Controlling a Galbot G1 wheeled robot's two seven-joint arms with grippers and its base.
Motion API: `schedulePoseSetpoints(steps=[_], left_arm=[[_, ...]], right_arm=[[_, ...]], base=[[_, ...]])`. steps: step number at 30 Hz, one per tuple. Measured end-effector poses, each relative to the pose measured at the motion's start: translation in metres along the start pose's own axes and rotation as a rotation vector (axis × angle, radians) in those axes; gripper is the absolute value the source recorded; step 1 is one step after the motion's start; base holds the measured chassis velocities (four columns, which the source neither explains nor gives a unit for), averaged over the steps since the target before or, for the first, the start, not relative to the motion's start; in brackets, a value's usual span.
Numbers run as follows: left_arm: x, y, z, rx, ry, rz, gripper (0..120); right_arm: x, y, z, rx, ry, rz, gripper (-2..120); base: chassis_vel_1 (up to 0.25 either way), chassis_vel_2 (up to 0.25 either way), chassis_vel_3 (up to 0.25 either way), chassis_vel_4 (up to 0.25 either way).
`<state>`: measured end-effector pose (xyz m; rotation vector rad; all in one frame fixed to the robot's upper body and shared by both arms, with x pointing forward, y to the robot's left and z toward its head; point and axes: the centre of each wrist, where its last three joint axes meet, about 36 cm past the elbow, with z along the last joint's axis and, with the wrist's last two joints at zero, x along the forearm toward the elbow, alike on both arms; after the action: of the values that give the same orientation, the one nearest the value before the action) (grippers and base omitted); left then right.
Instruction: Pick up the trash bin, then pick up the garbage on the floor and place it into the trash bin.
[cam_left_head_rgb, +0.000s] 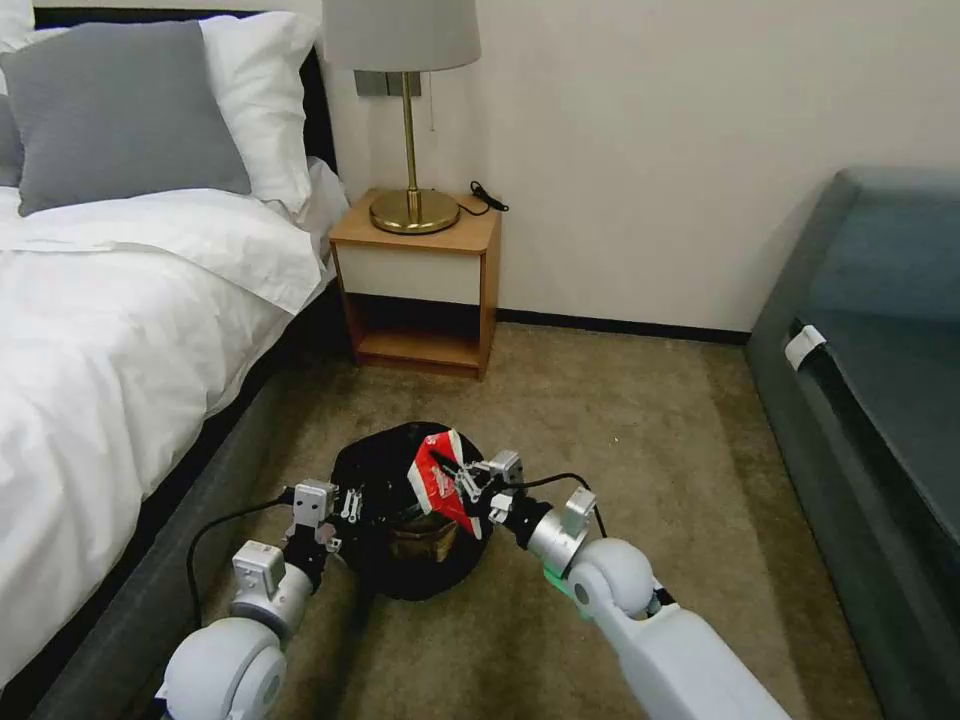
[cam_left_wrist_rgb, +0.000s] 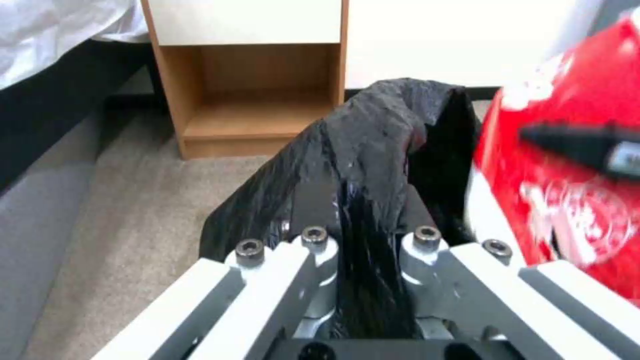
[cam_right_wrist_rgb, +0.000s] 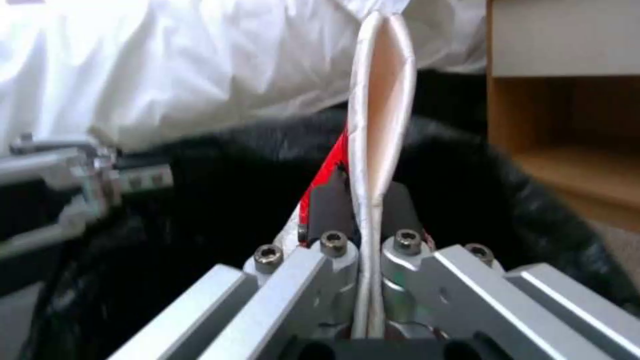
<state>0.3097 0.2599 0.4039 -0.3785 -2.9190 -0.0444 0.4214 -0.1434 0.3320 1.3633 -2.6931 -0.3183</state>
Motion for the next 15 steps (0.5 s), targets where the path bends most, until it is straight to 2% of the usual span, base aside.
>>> schedulePoseSetpoints(steps=[4,6,7,9,10,15], left_arm=[[0.0,0.0,0.0,0.005,0.0,0.003,7],[-0.001,-0.001,0.001,0.008,0.001,0.007,7],[-0.001,-0.001,0.001,0.008,0.001,0.007,7],[-0.003,-0.001,0.002,0.012,0.002,0.01,7],[-0.003,-0.001,0.002,0.012,0.002,0.01,7],[-0.006,0.001,0.002,0.02,0.002,0.024,7]], right_arm=[[0.004,-0.004,0.005,0.013,0.029,-0.009,10],[0.006,-0.007,0.01,0.022,0.047,-0.005,22],[0.006,-0.007,0.01,0.022,0.047,-0.005,22],[0.006,-0.008,0.014,0.03,0.054,0.0,33],[0.006,-0.008,0.014,0.03,0.054,0.0,33],[0.001,-0.008,0.015,0.031,0.048,0.014,51]], base=[[0.0,0.0,0.0,0.0],[0.0,0.0,0.0,0.0],[0.0,0.0,0.0,0.0],[0.0,0.0,0.0,0.0],[0.0,0.0,0.0,0.0],[0.0,0.0,0.0,0.0]])
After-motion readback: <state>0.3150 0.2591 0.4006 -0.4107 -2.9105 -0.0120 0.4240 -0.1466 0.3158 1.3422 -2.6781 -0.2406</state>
